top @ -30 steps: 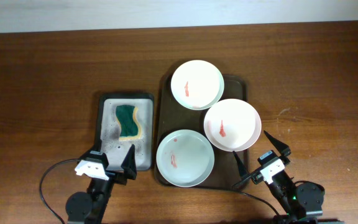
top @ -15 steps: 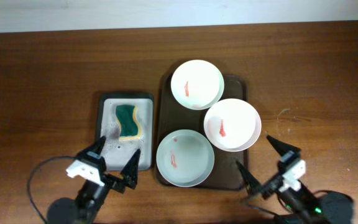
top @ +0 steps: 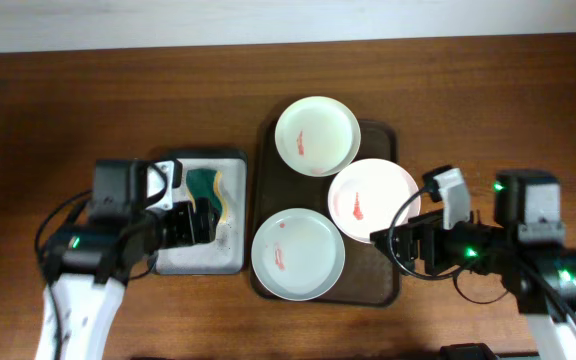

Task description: Clean dirty plates on tray and stack at the side

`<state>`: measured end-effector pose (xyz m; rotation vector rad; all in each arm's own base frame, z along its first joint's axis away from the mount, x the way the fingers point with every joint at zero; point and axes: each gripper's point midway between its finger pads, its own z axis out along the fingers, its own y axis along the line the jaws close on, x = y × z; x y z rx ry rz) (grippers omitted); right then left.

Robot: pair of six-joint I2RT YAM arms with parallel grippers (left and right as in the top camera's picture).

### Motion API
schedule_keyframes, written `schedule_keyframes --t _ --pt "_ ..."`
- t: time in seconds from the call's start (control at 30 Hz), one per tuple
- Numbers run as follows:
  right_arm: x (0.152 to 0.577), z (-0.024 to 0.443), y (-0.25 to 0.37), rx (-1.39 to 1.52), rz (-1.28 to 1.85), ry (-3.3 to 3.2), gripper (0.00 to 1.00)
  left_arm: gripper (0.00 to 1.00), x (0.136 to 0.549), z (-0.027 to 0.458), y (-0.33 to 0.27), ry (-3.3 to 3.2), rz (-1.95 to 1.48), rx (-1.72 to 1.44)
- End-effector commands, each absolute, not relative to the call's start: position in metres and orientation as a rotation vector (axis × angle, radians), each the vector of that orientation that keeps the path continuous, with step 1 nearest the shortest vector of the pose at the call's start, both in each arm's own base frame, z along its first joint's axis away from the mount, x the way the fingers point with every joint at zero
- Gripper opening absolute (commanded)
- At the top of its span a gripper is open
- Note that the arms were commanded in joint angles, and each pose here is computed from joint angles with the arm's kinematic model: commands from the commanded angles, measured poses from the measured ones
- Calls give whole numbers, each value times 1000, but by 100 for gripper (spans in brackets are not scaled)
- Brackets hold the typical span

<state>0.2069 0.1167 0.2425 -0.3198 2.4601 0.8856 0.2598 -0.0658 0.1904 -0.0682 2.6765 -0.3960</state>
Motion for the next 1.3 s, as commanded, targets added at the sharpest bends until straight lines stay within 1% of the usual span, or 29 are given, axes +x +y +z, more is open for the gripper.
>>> schedule_keyframes --t 0.0,0.07,0.1,0.13,0.17,0.2,0.23,0.27,0.33,0.37,0.4,0.5,0.53,0.63,0.67,0.73,0.77,0.8,0.87,0.9,0.97,1.03,1.07,1.1,1.13,1.17,1.2,1.27 --pt "195 222 123 -376 825 2603 88 89 282 151 -41 2758 -99 -252" --pt "183 205 129 -342 780 2706 86 87 308 128 -45 2769 -78 -252" --pt "179 195 130 -295 743 2761 85 86 314 119 -46 2778 -77 -272" --pt "175 178 130 -234 667 2820 82 84 322 106 -50 2796 -96 -285" --pt "175 166 127 -175 587 2849 81 84 327 96 -54 2811 -113 -284" --pt "179 147 126 -155 480 2847 81 79 337 80 -56 2824 -111 -285" --pt "183 136 136 -205 498 2818 81 74 342 71 -57 2831 -109 -285" --pt "185 129 143 -230 522 2803 81 69 346 61 -56 2841 -92 -289" --pt "188 124 145 -237 525 2797 82 65 354 49 -57 2842 -88 -289" --pt "191 124 146 -250 522 2787 82 58 359 41 -58 2841 -88 -288" --pt "194 124 147 -248 519 2779 82 54 361 35 -58 2845 -87 -289" --pt "198 121 148 -245 510 2778 82 53 366 13 -59 2868 -79 -291" --pt "198 118 148 -244 504 2793 82 50 366 -2 -59 2892 -70 -293" --pt "199 112 148 -241 493 2815 82 0 364 -15 -59 2920 -61 -296" --pt "201 109 147 -231 479 2826 82 0 364 -11 -59 2921 -67 -295" --pt "204 100 142 -170 422 2864 80 0 367 14 -63 2901 -97 -290" --pt "205 94 141 -149 413 2885 75 0 369 31 -63 2881 -104 -286" --pt "208 88 136 -90 395 2911 67 0 369 56 -64 2852 -119 -283" --pt "216 75 130 -31 404 2955 62 0 365 96 -64 2797 -145 -268" --pt "218 69 132 -59 442 2975 61 0 360 113 -68 2774 -186 -238" --pt "215 61 159 -286 687 2981 59 0 345 139 -74 2747 -260 -211" --pt "215 43 169 -351 721 3012 56 0 328 159 -76 2729 -280 -193" --pt "217 32 172 -361 712 3032 52 0 320 167 -81 2729 -312 -168" --pt "222 21 169 -316 663 3055 45 0 311 172 -87 2731 -340 -117" --pt "229 8 161 -216 567 3082 41 0 303 174 -90 2746 -330 -96" --pt "235 -1 160 -167 537 3090 34 0 297 174 -94 2761 -326 -76" --pt "239 -6 162 -159 541 3081 24 0 293 172 -97 2776 -327 -58" --pt "250 -8 159 -106 501 3050 14 0 286 170 -106 2799 -330 -18"
